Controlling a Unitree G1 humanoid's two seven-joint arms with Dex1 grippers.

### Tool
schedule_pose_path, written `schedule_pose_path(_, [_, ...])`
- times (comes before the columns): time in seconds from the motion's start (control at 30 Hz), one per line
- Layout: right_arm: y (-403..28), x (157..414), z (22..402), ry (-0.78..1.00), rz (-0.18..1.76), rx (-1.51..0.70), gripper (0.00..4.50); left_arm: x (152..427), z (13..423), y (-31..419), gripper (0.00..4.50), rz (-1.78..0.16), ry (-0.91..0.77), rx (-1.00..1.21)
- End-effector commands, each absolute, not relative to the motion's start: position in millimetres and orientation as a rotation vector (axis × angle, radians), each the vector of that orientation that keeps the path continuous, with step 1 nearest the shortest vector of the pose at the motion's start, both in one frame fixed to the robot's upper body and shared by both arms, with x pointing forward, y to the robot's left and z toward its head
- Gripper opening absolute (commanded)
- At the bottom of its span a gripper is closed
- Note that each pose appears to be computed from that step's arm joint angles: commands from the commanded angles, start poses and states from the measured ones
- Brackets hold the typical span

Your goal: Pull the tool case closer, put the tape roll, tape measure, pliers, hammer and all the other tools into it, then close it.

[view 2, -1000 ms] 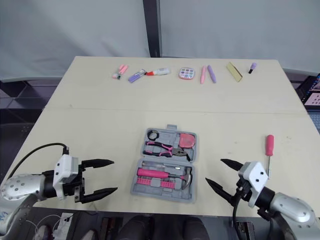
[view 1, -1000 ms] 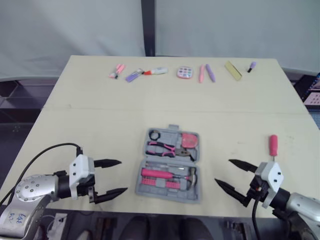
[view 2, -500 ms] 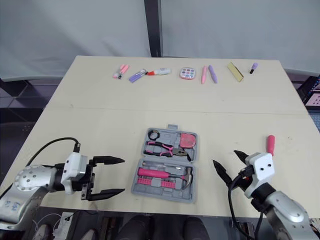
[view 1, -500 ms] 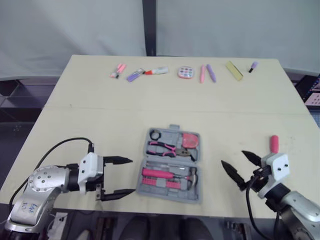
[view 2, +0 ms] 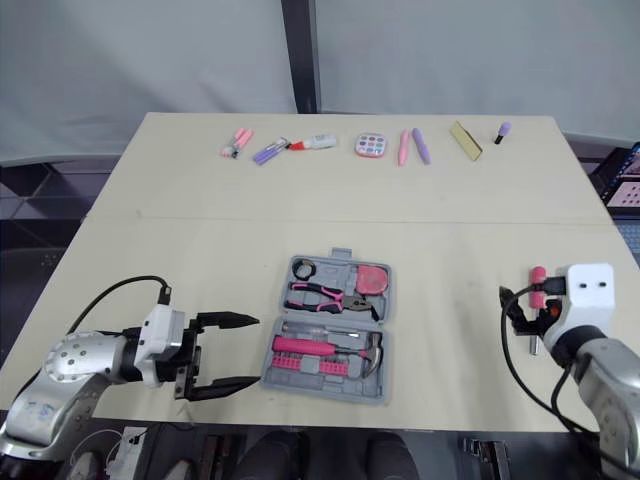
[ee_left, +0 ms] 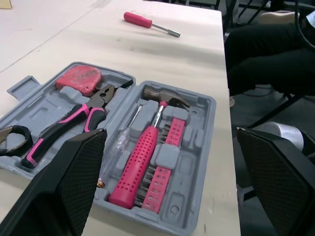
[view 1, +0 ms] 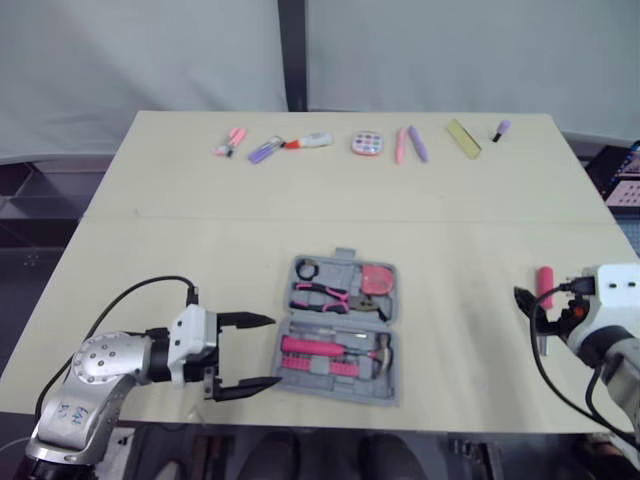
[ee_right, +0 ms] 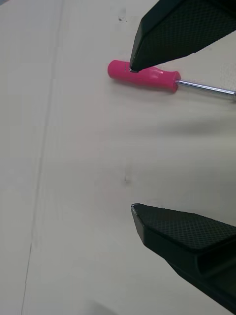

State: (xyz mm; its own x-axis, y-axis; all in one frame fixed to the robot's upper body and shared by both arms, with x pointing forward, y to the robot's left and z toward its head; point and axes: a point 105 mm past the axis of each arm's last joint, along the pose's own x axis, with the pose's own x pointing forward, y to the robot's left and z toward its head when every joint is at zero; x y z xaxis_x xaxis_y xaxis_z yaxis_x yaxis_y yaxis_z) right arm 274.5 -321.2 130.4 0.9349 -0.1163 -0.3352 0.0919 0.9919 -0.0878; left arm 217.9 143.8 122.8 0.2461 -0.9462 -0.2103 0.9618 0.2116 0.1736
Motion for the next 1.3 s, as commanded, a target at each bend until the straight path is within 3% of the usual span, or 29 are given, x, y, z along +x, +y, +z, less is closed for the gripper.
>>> schedule_pose_path(0.03, [-338.7,276.4,132.4,0.387,-0.192,-0.015,4.5,218.1,129.1,140.3,4.49,-1.32,0.032,0.306])
schedule_pose_path(0.47, [-373.5,321.4,115.0,0.547,-0.326,0.067,4.5,214.8,130.2,142.7,4.49,-1.246,0.062,0.287])
schedule_pose_path(1.23, [-376.4,332.7,90.1,0.617,-0.357,0.117,4.5,211.7,129.3,149.6,4.49,-1.196,0.076,0.286])
schedule_pose_path(1.3, [-376.6,333.0,89.6,0.62,-0.356,0.118,3.98,211.6,129.3,149.2,4.5,-1.195,0.076,0.285])
